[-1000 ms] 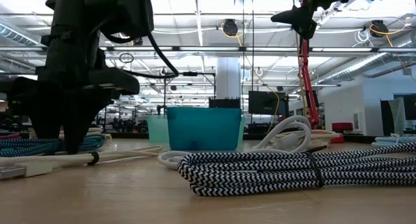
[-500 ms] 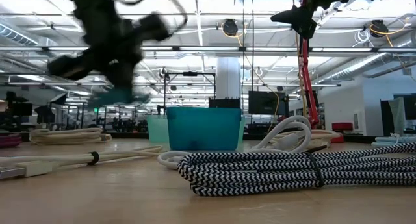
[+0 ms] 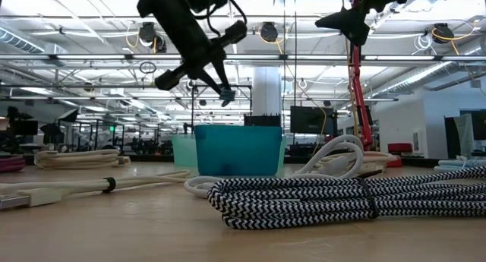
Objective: Pick & Place USB Port
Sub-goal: Put the blue usb cable into the blue bin
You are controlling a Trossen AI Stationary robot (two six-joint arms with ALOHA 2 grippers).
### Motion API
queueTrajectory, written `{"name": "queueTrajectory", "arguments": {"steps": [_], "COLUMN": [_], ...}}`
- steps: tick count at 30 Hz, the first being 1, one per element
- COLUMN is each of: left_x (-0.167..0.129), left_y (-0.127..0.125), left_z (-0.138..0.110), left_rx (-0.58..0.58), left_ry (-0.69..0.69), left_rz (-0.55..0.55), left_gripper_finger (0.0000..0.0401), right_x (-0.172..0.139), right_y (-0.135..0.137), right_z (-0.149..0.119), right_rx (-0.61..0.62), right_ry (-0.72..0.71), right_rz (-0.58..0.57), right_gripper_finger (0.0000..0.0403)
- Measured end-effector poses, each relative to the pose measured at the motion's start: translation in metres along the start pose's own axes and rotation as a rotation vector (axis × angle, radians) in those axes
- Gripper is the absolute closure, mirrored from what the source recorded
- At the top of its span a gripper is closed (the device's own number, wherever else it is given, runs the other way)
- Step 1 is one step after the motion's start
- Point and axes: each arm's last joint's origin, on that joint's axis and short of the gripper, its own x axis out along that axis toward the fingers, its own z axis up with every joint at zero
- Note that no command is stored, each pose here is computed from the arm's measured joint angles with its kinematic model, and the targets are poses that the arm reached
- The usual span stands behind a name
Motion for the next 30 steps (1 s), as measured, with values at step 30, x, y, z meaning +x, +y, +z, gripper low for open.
{"name": "queueTrajectory", "arguments": {"steps": [30], "left_x": [0.015], "left_y": [0.005], "left_z": [-0.010], "left_rx": [-0.017], "left_ry": [0.091], "left_rz": [0.100], "left_gripper_finger": [0.0380], "right_x": [0.000], "right_y": [0.000], "right_z": [0.000], "right_rx": [-0.016], "right_ry": [-0.006], "right_rz": [-0.008], "right_gripper_finger": [0.0149]}}
